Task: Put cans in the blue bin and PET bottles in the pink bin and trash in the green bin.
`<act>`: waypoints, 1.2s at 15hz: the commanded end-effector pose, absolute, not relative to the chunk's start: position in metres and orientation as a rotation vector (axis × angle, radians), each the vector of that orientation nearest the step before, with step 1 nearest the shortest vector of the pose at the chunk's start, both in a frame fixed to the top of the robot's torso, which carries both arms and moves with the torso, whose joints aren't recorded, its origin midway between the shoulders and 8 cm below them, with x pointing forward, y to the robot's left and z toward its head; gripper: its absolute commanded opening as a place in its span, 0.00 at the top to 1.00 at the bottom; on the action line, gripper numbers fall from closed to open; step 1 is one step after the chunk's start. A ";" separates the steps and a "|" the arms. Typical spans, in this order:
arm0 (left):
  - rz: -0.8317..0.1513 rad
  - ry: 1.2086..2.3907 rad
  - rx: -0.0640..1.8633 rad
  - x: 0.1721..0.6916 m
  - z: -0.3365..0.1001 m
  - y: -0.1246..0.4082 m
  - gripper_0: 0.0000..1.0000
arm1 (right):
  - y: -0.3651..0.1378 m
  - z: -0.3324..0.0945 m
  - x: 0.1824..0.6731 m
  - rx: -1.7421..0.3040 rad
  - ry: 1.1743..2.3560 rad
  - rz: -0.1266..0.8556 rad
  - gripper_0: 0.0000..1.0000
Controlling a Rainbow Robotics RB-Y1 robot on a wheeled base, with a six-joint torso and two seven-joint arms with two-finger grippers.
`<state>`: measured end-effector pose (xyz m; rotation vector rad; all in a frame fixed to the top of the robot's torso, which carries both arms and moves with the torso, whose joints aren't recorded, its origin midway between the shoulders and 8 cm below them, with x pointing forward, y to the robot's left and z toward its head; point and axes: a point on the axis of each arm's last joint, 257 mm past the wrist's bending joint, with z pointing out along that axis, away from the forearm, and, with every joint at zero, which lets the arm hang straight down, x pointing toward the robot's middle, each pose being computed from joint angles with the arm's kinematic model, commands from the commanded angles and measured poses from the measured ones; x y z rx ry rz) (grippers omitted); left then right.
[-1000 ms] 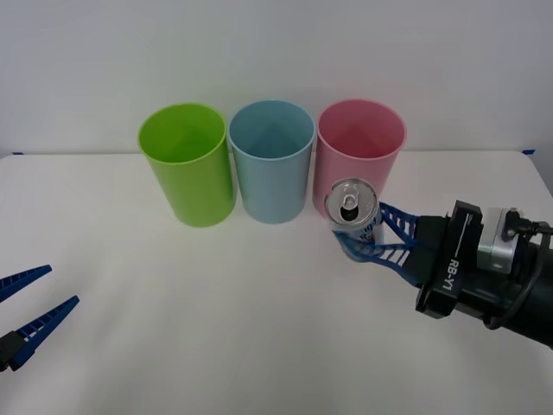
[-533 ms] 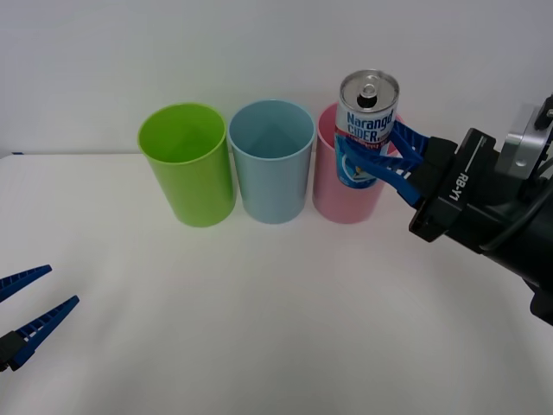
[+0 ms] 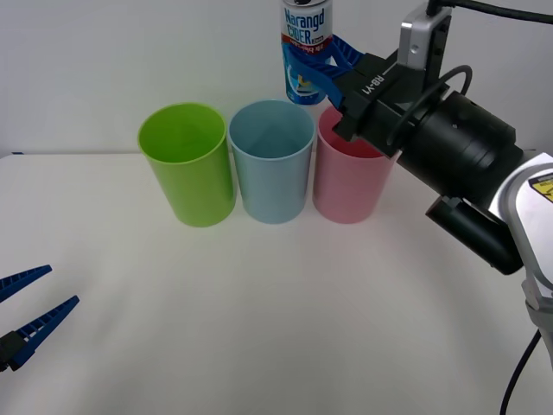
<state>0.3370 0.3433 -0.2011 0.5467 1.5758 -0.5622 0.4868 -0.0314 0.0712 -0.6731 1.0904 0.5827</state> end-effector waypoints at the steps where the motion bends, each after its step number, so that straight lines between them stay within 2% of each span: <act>1: -0.562 1.576 0.547 0.337 -0.201 0.343 0.21 | -0.017 0.072 0.524 -0.657 1.134 0.534 1.00; 7: -0.562 1.576 0.547 0.337 -0.201 0.343 0.21 | 0.015 0.015 0.581 -0.709 1.291 0.417 1.00; 13: -0.562 1.576 0.547 0.337 -0.201 0.343 0.21 | 0.025 -0.044 0.610 -0.764 1.410 0.326 1.00; 18: -0.562 1.576 0.547 0.337 -0.201 0.343 0.21 | 0.029 -0.055 0.610 -0.788 1.425 0.312 1.00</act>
